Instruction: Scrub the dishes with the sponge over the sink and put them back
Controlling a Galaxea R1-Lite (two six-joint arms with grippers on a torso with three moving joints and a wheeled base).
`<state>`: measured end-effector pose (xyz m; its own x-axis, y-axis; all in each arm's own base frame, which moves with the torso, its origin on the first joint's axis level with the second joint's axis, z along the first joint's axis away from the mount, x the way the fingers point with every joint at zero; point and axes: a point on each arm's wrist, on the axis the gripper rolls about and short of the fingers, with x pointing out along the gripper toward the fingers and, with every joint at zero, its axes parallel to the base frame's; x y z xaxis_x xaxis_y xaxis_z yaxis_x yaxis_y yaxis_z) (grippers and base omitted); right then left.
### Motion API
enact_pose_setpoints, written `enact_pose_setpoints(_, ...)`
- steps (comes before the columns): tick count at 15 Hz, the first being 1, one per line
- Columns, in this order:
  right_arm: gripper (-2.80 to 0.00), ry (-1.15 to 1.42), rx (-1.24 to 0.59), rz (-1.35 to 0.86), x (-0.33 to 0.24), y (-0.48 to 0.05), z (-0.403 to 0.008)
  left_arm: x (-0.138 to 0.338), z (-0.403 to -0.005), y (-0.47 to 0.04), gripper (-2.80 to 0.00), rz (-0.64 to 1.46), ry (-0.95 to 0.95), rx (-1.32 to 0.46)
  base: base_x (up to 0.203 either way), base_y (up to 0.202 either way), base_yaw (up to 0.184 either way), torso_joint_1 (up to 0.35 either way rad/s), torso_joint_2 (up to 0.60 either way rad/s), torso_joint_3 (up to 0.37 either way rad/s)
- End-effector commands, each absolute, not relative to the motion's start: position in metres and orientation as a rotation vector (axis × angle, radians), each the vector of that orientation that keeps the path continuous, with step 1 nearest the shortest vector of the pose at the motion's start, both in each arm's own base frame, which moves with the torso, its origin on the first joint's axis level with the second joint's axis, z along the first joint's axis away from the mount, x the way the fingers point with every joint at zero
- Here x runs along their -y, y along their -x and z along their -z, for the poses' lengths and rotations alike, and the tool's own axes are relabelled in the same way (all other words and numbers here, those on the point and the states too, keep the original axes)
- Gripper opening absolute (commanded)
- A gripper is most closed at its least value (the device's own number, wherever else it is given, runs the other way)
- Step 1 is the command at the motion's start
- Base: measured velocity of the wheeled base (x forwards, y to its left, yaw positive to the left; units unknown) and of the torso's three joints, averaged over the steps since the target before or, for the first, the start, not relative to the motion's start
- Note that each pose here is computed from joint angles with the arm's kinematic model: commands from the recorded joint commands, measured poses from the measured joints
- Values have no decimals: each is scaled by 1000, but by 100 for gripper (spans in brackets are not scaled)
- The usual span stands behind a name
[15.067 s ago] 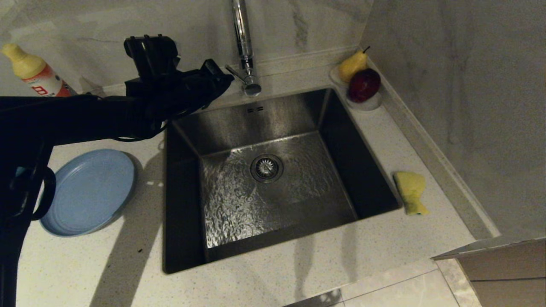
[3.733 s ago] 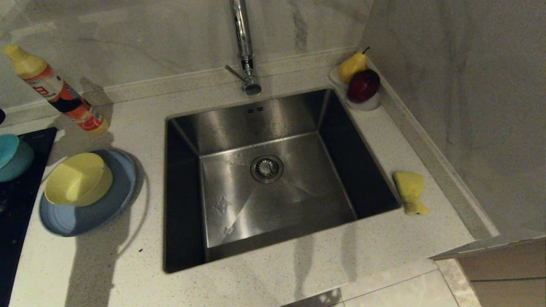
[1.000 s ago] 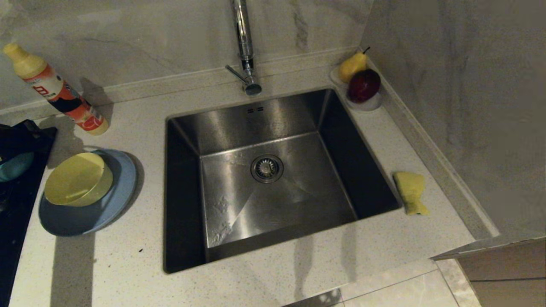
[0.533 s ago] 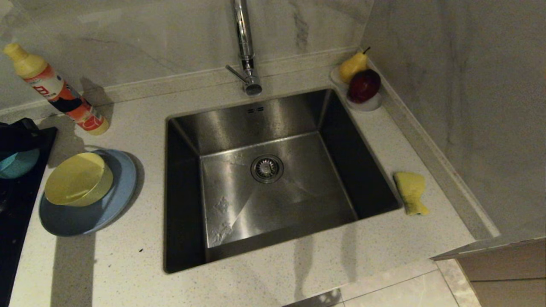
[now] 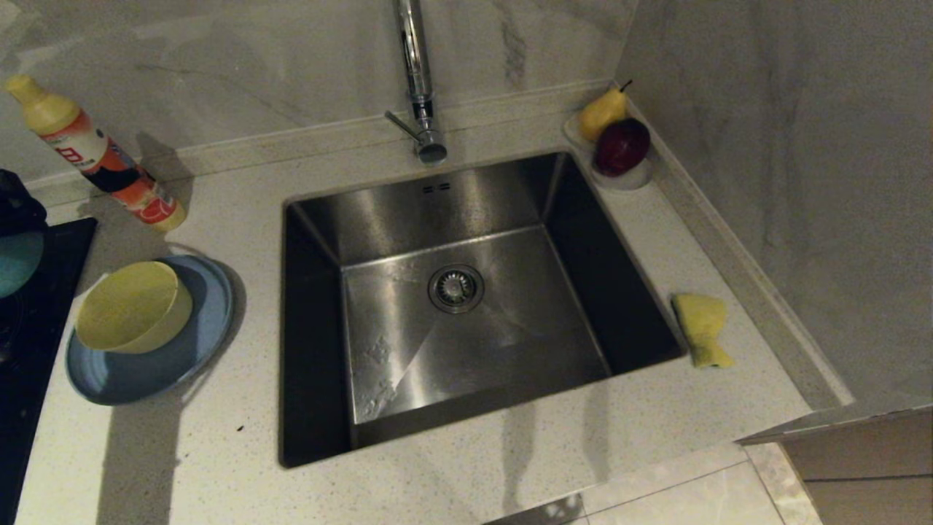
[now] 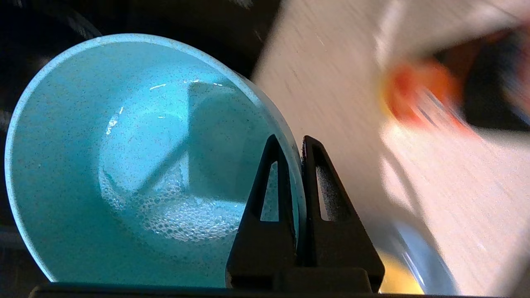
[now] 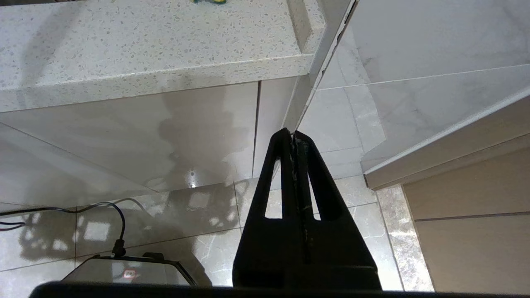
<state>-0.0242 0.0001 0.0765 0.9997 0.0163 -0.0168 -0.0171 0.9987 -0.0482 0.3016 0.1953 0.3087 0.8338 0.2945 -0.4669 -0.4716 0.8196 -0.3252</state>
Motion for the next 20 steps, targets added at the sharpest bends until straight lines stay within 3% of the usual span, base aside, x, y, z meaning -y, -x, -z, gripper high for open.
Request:
enact_pose_setpoints(1, -280, 49, -15, -17, 0, 24, -76, -172, -335, -269, -280, -379, 449, -397, 0, 0, 0, 0, 0, 0)
enact_pose_setpoints(9, -280, 49, -15, -17, 0, 24, -76, -105, -319, -244, -280, -188, 389, -534, 0, 0, 0, 0, 0, 0)
enact_pose_setpoints(14, -280, 49, -15, -17, 0, 24, -76, -65, -309, -256, -280, -196, 296, -594, 0, 0, 0, 0, 0, 0)
enact_pose_setpoints(20, -280, 49, -15, -17, 0, 24, -76, -67, -282, -275, -280, -253, 273, -629, 0, 0, 0, 0, 0, 0)
